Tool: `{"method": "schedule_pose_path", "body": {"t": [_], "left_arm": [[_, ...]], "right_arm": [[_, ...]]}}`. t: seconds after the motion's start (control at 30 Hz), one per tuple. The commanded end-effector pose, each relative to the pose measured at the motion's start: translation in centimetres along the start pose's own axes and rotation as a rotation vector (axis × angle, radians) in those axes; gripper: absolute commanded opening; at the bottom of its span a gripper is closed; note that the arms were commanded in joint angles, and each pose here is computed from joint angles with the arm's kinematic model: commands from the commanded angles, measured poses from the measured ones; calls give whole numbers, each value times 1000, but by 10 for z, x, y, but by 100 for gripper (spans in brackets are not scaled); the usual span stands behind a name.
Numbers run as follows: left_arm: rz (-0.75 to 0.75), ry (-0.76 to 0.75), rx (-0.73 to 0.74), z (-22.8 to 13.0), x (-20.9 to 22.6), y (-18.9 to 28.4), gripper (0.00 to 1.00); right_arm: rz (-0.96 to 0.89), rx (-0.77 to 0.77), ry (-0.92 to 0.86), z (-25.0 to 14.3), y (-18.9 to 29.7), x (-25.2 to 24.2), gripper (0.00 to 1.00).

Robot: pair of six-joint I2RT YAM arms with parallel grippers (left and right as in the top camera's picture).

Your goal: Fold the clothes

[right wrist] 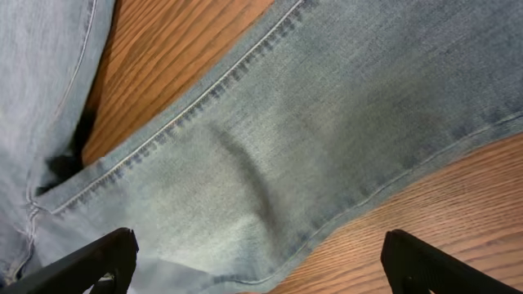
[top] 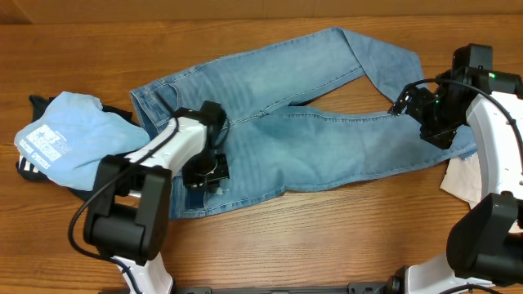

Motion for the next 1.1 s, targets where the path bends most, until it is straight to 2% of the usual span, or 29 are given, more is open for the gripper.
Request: {"method": "schedule_pose_path", "body": {"t": [0.0,0.13,0.17,0.23,0.27,0.3,0.33,0.37,0.4,0.43,0.47,0.5,0.6,0.7,0.77,0.8,0.83,0.87,0.93,1.0,1.07], "left_arm": [[100,228,202,-50,68,-27,4],[70,304,225,-53,113,-26,4],[48,341,213,-51,124,-26,4],[2,316,202,-49,127,-24,4],[5,311,200,-49,128,-24,4],[6,313,198,-49,128,-24,4],[2,313,196,-48,127,-24,4],[2,313,190,-47,127,-24,4],[-3,313,184,-45,127,-24,4],[-10,314,182,-45,126,-24,4],[-15,315,181,-44,125,-24,4],[-14,315,181,-44,125,-24,4],[-17,315,182,-44,125,-24,4],[-18,316,182,-44,124,-24,4],[-21,316,182,-44,124,-24,4],[-29,316,181,-44,123,-24,4],[-42,317,177,-43,121,-24,4],[-44,318,176,-42,121,-24,4],[-43,317,177,-42,121,-24,4],[-43,317,180,-43,121,-24,4],[-43,317,180,-43,121,-24,4]], "right_arm": [[-23,-54,14,8,9,-4,100],[-84,-133,-10,28,6,-16,100],[-95,-131,-100,42,-1,-33,100],[-112,-78,-198,57,-20,-65,100],[-121,-62,-227,60,-26,-75,94],[-63,-23,-257,64,-36,-76,69],[50,23,-234,64,-42,-61,58],[272,61,-79,64,-44,-19,63],[295,46,-42,65,-46,-6,65],[274,17,-3,66,-51,4,73],[181,-28,16,67,-60,6,88],[82,-67,62,66,-70,5,92],[-78,-66,263,48,-106,16,89],[-252,-86,307,45,-132,3,82],[-309,-130,309,55,-137,-5,72],[-323,-162,311,62,-135,-5,59],[-327,-169,310,63,-135,-5,39],[-327,-169,305,63,-135,-6,31],[-318,-184,252,64,-132,-4,4],[-291,-214,189,68,-112,4,4],[-227,-298,177,76,-61,23,4]]}}
Point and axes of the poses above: each gripper's point midway between its finger pads, its own y axis back along the fingers, its own x axis along the line the jaws close on, z = x × y, the point moved 1 cm from there along y, back along the fingers, and after that the axes turned 11 degrees about -y, right-handed, at the moved point
